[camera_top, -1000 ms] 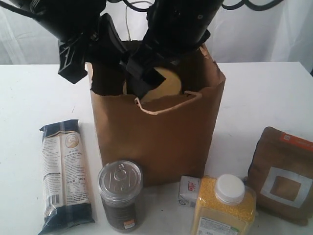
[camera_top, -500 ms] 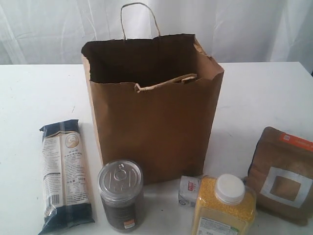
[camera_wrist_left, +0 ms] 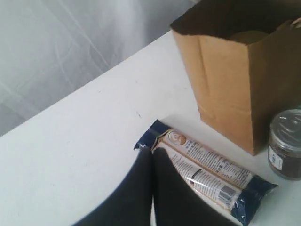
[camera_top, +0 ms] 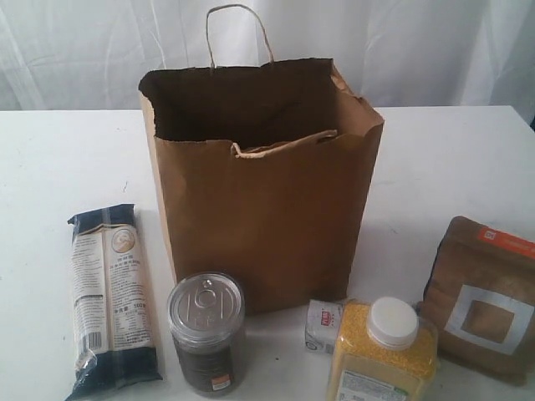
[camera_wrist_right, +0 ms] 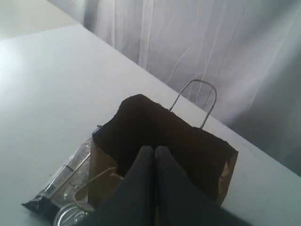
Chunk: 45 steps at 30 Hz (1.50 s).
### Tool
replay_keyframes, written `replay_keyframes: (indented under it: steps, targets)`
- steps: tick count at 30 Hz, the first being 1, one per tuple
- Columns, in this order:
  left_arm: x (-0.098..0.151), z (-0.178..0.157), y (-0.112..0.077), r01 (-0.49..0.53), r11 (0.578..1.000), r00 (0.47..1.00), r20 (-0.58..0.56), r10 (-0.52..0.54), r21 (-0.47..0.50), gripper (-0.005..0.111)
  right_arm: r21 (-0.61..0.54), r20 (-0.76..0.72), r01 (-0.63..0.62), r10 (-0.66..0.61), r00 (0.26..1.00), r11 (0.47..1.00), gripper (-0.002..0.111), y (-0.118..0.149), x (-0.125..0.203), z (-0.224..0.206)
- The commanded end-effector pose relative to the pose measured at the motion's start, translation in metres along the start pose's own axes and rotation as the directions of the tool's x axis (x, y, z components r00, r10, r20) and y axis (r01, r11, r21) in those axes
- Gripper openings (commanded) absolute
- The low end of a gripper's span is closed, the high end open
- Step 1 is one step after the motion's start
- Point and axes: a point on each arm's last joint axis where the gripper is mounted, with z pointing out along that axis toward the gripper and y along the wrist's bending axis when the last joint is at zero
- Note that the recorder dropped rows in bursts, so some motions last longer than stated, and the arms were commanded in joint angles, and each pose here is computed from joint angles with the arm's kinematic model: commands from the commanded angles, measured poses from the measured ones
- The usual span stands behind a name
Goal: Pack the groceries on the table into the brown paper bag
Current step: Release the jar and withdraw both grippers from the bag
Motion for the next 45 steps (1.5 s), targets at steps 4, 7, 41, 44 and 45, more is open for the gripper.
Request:
replay_keyframes:
  steps: [4,7,41,44,45]
  targets:
    - [0.081,0.023,-0.022,0.171,0.983,0.983,-0.052,-0.175,-0.064,0.000,0.045,0.088,-0.066,0.062,0.994,0.997,0.000,0.007,0.057,-0.007]
    - [0.096,0.033,-0.028,0.210,0.976,0.971,-0.108,-0.215,-0.056,0.000,0.040,0.093,-0.107,0.103,0.990,0.993,0.000,0.010,0.073,-0.006]
    - [0.201,0.111,-0.074,0.269,0.963,0.959,-0.096,-0.267,0.013,0.000,0.038,0.188,-0.186,0.176,0.966,0.982,0.000,0.018,0.120,-0.040]
    - [0.203,0.113,-0.075,0.266,0.964,0.964,0.018,-0.266,0.009,0.000,0.036,0.162,-0.202,0.194,0.967,0.979,0.000,0.018,0.122,-0.040]
    - [0.202,0.112,-0.074,0.266,0.964,0.963,0.042,-0.266,0.008,0.000,0.037,0.158,-0.203,0.194,0.968,0.979,0.000,0.018,0.122,-0.040]
